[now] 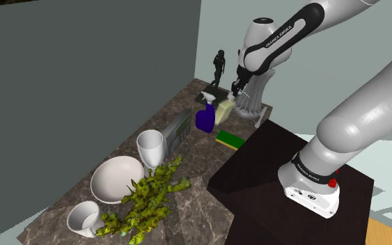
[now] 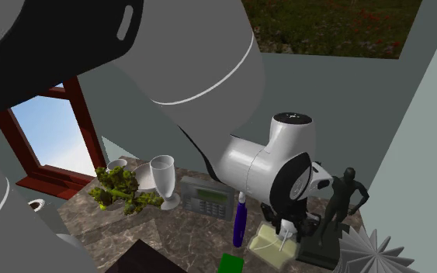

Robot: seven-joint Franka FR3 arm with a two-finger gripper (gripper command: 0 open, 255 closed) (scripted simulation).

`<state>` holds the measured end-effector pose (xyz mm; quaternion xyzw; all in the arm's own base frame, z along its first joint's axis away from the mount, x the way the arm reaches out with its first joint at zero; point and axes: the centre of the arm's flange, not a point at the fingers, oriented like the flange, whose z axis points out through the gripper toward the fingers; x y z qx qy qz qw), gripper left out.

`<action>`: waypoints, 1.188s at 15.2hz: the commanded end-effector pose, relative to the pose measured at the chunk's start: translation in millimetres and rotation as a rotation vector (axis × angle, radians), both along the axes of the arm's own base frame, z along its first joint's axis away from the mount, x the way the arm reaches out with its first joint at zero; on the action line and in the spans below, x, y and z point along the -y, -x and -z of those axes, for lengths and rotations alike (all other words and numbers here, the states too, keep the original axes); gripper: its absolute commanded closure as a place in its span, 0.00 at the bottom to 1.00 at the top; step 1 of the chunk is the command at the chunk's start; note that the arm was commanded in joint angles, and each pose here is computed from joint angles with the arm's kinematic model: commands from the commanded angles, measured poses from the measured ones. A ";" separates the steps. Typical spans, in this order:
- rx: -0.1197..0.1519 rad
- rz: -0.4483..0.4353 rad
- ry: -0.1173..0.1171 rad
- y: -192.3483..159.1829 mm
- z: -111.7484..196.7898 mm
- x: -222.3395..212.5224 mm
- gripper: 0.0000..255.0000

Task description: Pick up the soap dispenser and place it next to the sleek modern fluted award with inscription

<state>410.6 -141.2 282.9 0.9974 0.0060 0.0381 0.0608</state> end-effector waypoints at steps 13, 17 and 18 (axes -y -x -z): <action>-0.006 0.001 -0.002 4.5 -47.3 -6.4 0.00; -0.006 0.001 -0.002 4.5 -47.3 -6.4 0.00; -0.006 0.001 -0.002 4.5 -47.3 -6.4 0.00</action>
